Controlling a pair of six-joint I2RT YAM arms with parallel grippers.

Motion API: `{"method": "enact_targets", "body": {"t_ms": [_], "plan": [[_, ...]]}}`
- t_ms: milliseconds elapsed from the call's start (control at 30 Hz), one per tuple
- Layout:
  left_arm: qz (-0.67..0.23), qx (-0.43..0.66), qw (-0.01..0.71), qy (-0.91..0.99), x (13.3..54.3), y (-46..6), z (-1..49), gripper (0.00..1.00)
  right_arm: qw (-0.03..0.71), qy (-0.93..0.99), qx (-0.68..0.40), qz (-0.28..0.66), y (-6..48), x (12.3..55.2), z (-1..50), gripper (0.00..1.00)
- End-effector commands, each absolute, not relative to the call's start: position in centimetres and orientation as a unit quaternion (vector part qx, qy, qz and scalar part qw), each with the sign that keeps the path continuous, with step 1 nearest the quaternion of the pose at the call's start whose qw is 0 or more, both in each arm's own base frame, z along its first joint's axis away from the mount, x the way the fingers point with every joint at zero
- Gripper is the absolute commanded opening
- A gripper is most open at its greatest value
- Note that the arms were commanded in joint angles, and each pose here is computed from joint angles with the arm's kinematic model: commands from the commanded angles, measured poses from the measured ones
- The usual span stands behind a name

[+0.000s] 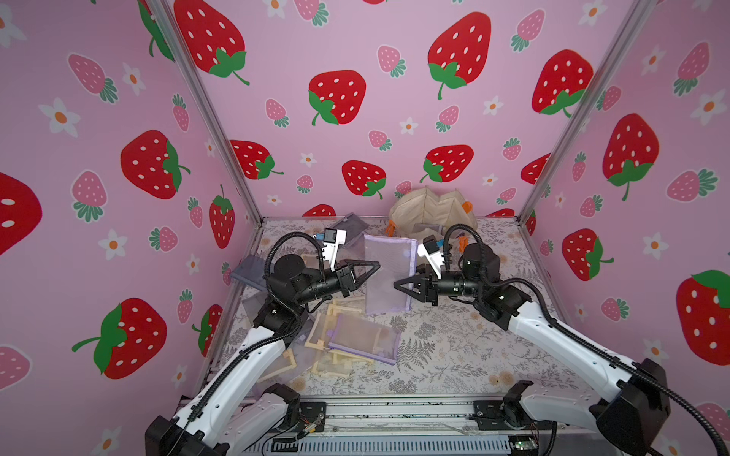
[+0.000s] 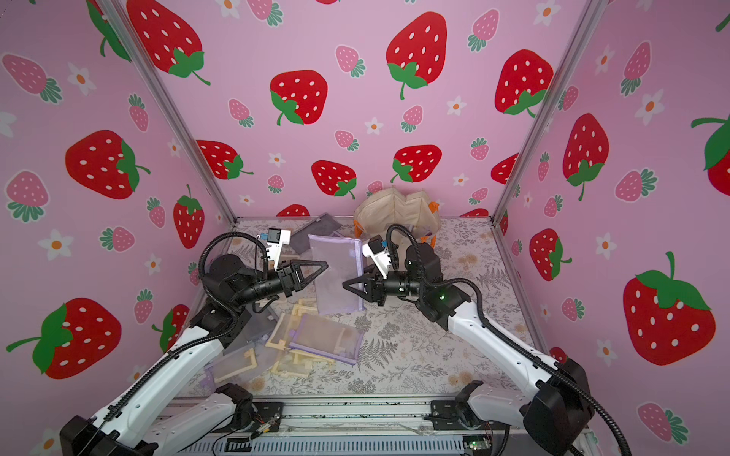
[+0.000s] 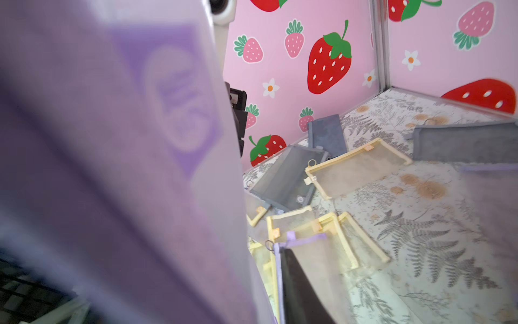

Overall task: Put the pencil pouch into the canvas bag
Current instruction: Pick up the pencil pouch.

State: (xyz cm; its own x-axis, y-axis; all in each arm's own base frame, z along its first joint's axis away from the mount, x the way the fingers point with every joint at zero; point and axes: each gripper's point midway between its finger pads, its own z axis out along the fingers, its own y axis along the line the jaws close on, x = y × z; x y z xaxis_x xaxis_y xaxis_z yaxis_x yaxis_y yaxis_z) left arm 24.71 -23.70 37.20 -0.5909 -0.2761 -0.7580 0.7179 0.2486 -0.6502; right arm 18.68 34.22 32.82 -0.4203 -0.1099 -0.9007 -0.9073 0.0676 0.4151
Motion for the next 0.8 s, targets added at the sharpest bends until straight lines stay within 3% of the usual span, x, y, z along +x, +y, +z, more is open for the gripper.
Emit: {"method": "enact_targets", "body": {"t_ms": [0, 67, 200, 267, 467, 600, 733, 767], "plan": [[-0.595, 0.179, 0.453, 0.639, 24.3, -23.5, 40.1, 0.0, 0.383, 0.615, -0.403, 0.56, 33.9, 18.2, 34.4, 0.21], [-0.597, 0.18, 0.453, 0.637, 24.2, -23.5, 40.1, 0.0, 0.387, 0.615, -0.398, 0.559, 33.8, 18.2, 34.7, 0.21], [-0.598, 0.18, 0.454, 0.635, 24.2, -23.5, 40.1, 0.0, 0.398, 0.613, -0.388, 0.562, 33.6, 18.4, 35.5, 0.34], [-0.599, 0.18, 0.453, 0.635, 24.3, -23.6, 40.1, 0.0, 0.4, 0.609, -0.383, 0.569, 33.7, 18.5, 35.8, 0.31], [-0.599, 0.175, 0.453, 0.636, 24.5, -23.6, 40.1, 0.0, 0.398, 0.608, -0.374, 0.576, 34.0, 18.8, 35.8, 0.01], [-0.572, 0.149, 0.458, 0.665, 25.6, -23.1, 39.0, 0.01, 0.409, 0.627, -0.342, 0.568, 33.2, 20.1, 36.0, 0.0], [-0.49, 0.091, 0.478, 0.723, 27.9, -21.1, 36.2, 0.58, 0.435, 0.656, -0.268, 0.555, 30.4, 23.8, 37.6, 0.0], [-0.475, 0.086, 0.481, 0.732, 28.1, -20.7, 35.7, 0.66, 0.444, 0.663, -0.249, 0.549, 29.5, 25.0, 38.1, 0.0]]}}
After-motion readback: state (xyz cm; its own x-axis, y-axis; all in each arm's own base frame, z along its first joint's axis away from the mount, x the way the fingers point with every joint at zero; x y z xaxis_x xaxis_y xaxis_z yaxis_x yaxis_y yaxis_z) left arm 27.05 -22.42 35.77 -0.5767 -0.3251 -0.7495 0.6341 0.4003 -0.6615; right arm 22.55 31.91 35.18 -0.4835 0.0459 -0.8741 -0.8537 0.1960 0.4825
